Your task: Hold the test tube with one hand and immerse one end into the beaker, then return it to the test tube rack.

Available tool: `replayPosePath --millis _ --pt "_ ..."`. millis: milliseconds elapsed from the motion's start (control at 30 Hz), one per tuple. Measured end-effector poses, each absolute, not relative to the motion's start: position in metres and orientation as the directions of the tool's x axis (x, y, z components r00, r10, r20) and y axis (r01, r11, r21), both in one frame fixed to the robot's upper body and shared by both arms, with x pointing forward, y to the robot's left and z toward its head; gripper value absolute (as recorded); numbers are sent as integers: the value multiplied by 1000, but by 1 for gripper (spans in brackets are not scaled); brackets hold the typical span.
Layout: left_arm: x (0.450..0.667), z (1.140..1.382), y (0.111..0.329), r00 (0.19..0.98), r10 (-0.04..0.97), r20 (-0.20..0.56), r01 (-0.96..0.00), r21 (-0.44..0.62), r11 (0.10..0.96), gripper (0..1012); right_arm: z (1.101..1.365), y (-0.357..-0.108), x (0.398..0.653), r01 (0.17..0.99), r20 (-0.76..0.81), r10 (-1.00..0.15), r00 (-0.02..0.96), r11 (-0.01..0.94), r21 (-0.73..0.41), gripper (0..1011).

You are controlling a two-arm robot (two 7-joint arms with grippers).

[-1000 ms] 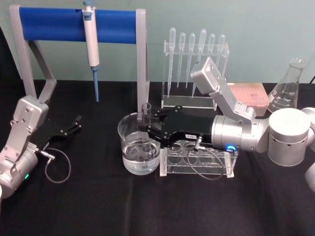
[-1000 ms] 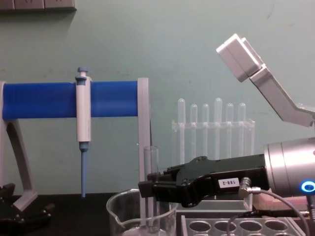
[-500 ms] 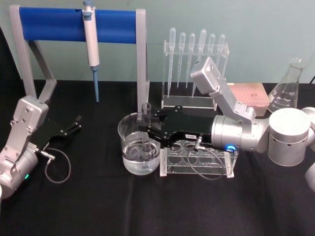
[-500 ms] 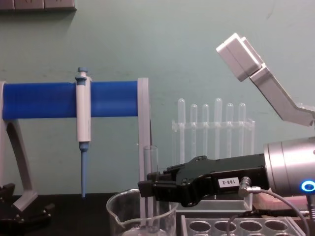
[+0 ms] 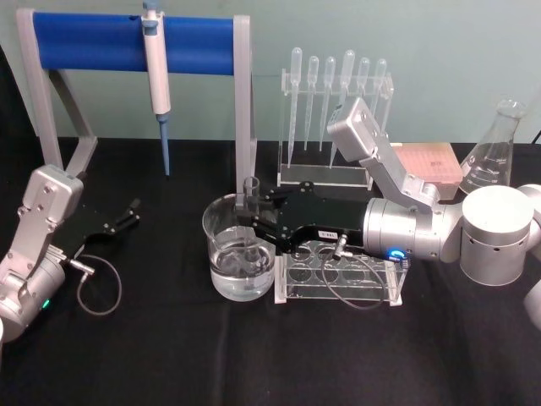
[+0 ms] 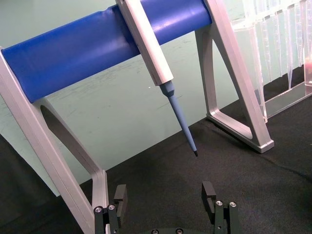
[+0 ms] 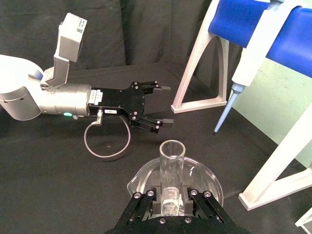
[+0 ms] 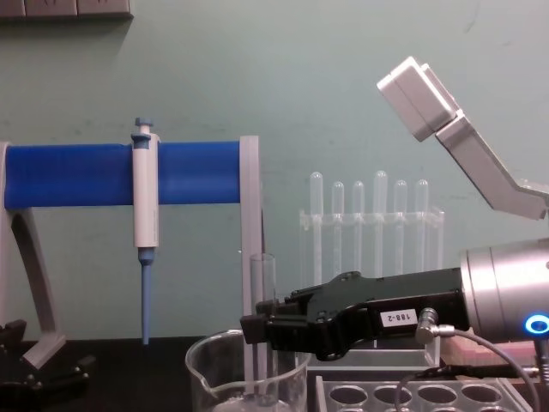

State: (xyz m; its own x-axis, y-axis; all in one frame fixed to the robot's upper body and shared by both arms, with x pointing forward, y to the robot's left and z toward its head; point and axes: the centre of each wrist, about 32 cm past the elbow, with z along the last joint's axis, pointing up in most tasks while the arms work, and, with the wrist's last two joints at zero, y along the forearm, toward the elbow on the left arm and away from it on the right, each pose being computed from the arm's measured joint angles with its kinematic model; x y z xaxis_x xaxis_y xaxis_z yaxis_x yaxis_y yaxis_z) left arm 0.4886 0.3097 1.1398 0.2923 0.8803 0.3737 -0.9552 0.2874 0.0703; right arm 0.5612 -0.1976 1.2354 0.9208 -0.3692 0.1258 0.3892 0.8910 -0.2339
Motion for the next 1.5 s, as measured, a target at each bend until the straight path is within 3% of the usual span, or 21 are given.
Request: replayPosePath --millis 1500 --pt "489 1140 310 292 880 374 -955 70 287 1000 1235 -198 561 389 126 -369 921 891 -234 242"
